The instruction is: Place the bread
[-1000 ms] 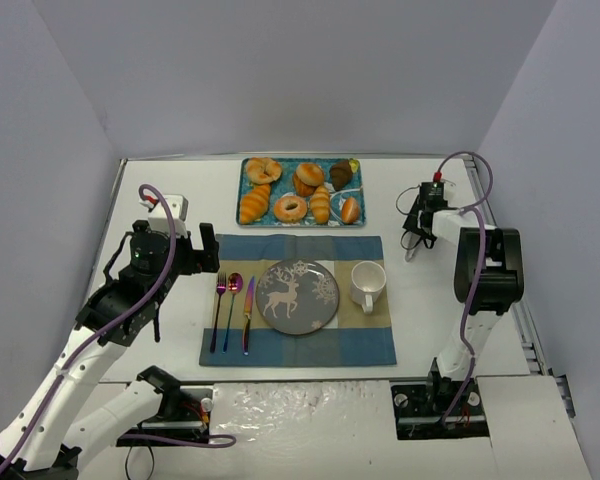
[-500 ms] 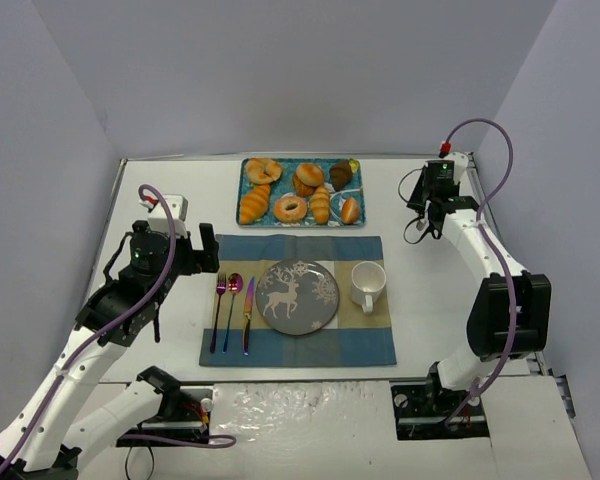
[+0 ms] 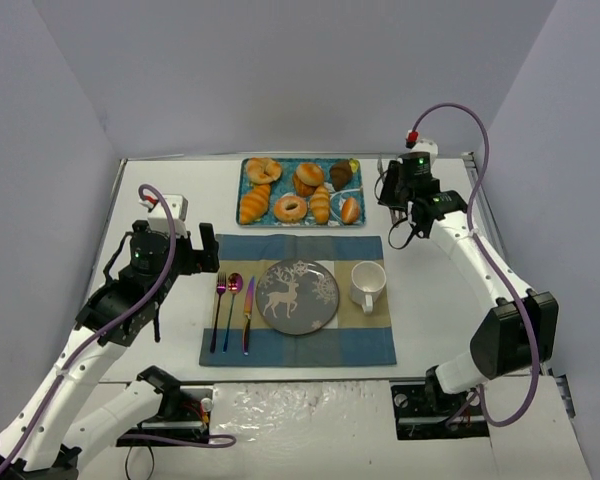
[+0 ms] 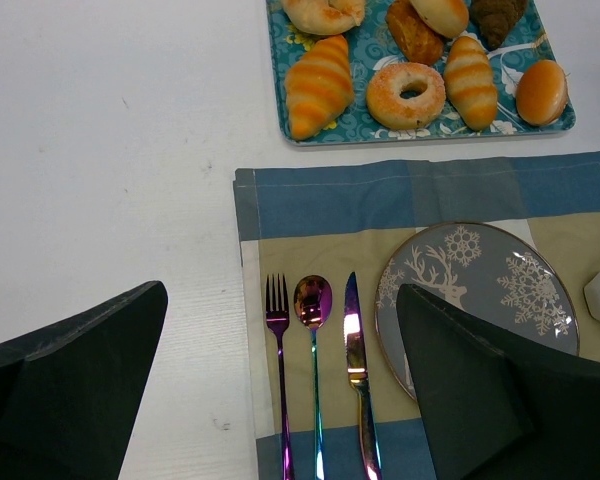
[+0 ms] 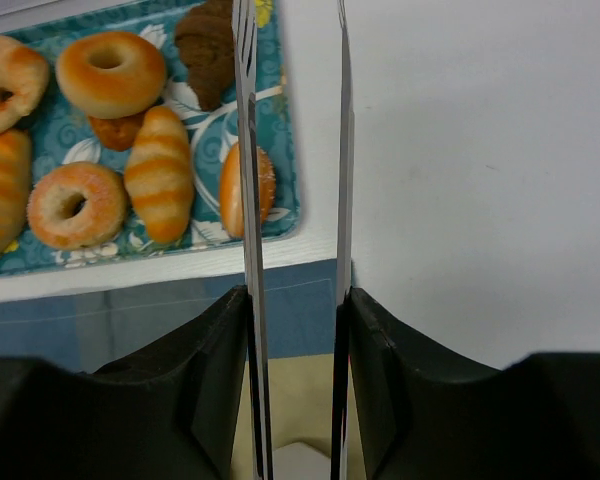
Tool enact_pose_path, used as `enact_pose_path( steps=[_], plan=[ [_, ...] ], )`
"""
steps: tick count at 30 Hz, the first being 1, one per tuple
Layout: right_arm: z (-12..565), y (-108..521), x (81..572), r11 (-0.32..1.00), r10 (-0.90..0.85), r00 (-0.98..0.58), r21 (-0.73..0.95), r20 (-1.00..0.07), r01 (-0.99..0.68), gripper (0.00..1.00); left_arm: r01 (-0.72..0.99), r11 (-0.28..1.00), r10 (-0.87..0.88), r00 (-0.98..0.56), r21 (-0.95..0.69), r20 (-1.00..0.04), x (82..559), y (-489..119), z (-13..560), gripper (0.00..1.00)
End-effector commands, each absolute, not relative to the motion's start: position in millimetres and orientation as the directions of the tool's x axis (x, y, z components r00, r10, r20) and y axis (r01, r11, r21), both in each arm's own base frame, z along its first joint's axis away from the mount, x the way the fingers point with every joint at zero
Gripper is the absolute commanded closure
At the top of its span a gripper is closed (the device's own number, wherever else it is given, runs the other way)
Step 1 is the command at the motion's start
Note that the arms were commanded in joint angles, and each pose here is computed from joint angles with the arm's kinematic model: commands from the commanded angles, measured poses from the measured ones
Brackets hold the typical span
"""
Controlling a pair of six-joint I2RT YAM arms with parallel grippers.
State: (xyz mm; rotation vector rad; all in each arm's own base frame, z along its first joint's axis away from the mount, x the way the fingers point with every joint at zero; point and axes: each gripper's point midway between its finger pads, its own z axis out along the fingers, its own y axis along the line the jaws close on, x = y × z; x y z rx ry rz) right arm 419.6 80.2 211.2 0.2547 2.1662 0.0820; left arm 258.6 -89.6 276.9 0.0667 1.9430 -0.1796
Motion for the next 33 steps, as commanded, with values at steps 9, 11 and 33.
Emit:
enact_pose_path(
  steps=[9,11,33],
  plan=[
    [256,182,440,0.972,0.144,-0.512,0.217,-0.847,-0.085,0.61,0.13,0.986,-0.061,-0.3,-0.104,-0.952,263,-90,300,0.03],
    [251,199,450,0.972,0.117,-0.523,0.205,-0.844,-0.113,0.61,0.127,0.987,-0.06,-0.302,-0.102,-0.952,264,-89,300,0.03],
    [210,276,476,0.978,-0.2,-0.513,-0.141,-0.835,-0.153,0.58,0.127,0.987,-0.059,-0.301,-0.101,-0.952,264,-89,300,0.03]
  ],
)
